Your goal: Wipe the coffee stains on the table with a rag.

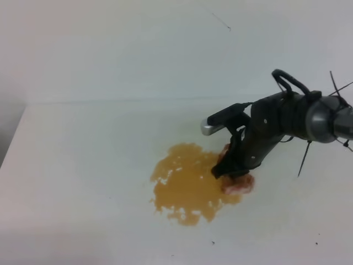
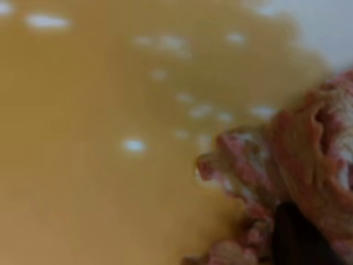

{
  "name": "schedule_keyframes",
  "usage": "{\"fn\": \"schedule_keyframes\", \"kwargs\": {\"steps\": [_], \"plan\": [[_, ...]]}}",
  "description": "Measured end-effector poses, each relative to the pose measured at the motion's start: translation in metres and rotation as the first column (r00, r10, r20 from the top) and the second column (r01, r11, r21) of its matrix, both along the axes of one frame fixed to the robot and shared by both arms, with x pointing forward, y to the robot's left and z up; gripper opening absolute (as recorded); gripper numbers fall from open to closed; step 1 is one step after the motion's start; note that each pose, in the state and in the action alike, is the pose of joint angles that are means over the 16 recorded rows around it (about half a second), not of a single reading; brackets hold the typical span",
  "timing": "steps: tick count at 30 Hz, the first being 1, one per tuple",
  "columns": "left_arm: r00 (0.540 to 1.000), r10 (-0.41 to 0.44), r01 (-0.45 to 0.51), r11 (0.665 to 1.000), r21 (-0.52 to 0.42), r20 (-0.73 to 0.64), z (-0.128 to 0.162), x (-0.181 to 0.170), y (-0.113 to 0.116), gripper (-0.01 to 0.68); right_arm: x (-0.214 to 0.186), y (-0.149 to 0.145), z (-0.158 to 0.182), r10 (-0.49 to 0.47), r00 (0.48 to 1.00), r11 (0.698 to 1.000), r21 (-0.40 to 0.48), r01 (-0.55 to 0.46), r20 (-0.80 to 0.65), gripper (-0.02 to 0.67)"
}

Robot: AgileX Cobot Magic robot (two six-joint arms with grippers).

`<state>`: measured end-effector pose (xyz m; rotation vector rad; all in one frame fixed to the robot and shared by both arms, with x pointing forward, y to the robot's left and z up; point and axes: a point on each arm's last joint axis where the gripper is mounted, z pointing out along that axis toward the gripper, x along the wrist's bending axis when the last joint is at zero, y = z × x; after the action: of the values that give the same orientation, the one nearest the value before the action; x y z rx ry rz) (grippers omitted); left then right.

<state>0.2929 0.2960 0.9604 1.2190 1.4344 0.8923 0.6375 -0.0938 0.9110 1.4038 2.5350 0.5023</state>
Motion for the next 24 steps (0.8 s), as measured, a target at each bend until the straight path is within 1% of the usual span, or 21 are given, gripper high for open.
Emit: {"fn": "schedule_keyframes", "kwargs": {"steps": [6, 11, 19, 24], "plan": [[1.000, 0.000, 0.000, 1.000, 0.000, 0.000, 0.000, 0.000, 0.000, -0.003, -0.014, 0.028, 0.000, 0.071, 0.997, 0.997, 0.007, -0.071, 0.008, 0.045], [1.000, 0.000, 0.000, 1.000, 0.000, 0.000, 0.000, 0.000, 0.000, -0.003, -0.024, 0.044, 0.000, 0.110, 0.994, 0.994, 0.014, -0.110, 0.011, 0.045], [1.000, 0.000, 0.000, 1.000, 0.000, 0.000, 0.000, 0.000, 0.000, -0.003, -0.031, 0.057, 0.006, 0.140, 0.990, 0.990, 0.019, -0.140, 0.015, 0.048], [1.000, 0.000, 0.000, 1.000, 0.000, 0.000, 0.000, 0.000, 0.000, -0.003, -0.028, 0.063, 0.026, 0.149, 0.988, 0.988, 0.034, -0.150, 0.039, 0.047]]}}
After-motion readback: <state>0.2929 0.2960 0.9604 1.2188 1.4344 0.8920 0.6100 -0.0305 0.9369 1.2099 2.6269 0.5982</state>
